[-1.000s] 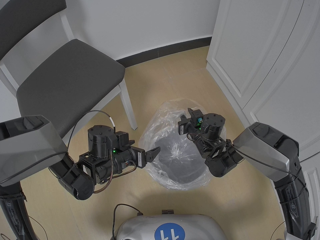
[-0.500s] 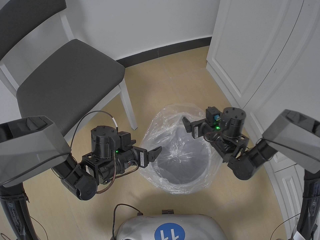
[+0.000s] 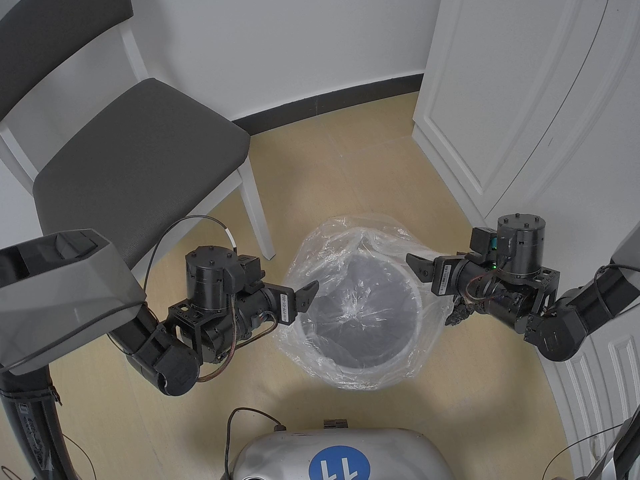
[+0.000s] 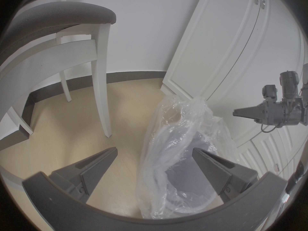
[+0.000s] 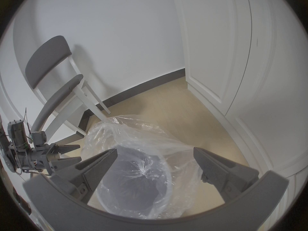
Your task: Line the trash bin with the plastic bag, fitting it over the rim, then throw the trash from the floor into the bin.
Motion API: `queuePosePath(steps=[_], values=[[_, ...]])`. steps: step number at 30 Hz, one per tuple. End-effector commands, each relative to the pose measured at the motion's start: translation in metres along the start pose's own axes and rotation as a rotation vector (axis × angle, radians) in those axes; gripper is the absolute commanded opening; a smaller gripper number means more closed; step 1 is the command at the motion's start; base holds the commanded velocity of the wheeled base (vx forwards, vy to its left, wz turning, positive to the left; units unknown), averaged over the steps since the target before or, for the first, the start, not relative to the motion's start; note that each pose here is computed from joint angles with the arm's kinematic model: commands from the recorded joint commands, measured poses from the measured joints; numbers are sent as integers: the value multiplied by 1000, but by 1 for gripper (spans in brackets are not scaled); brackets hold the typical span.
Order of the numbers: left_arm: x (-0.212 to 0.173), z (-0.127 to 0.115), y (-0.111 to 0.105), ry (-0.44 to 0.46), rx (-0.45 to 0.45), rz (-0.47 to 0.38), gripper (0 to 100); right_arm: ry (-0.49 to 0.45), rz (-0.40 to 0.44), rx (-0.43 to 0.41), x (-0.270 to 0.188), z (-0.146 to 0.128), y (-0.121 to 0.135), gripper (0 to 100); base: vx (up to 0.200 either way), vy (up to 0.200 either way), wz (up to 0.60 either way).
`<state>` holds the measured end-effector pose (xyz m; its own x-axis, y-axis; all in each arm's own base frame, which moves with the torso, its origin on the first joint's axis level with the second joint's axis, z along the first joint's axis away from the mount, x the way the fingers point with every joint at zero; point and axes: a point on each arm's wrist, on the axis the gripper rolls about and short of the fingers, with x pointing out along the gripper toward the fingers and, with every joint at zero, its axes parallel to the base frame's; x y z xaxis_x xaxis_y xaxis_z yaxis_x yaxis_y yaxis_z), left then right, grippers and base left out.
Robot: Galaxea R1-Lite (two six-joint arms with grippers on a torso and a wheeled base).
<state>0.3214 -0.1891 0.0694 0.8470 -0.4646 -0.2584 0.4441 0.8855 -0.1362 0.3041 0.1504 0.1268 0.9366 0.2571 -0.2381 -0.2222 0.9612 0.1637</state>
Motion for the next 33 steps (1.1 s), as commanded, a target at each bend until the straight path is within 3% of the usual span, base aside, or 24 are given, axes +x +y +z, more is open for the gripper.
queuePosePath(steps=[1, 5, 16, 19, 20, 28, 33], values=[[9, -2, 2, -5, 0, 41, 100, 48, -24, -18, 5, -8, -15, 100, 0, 0, 0], [18, -6, 3, -10, 0, 85, 100, 108, -70, -79, 17, -23, -30, 100, 0, 0, 0], [26, -12, 6, -1, 1, 97, 100, 115, -152, -52, 63, -41, -46, 100, 0, 0, 0], [32, -16, 7, 0, 0, 100, 100, 87, -183, -19, 73, -44, -42, 100, 0, 0, 0], [39, -18, 13, -8, -4, 136, 100, 24, -193, 34, 84, -42, -34, 100, 0, 0, 0], [68, -26, 37, -36, -21, 235, 100, -119, -209, 98, 110, -40, -28, 100, 0, 0, 0], [69, -25, 46, -43, -28, 254, 100, -151, -205, 116, 116, -41, -26, 100, 0, 0, 0]])
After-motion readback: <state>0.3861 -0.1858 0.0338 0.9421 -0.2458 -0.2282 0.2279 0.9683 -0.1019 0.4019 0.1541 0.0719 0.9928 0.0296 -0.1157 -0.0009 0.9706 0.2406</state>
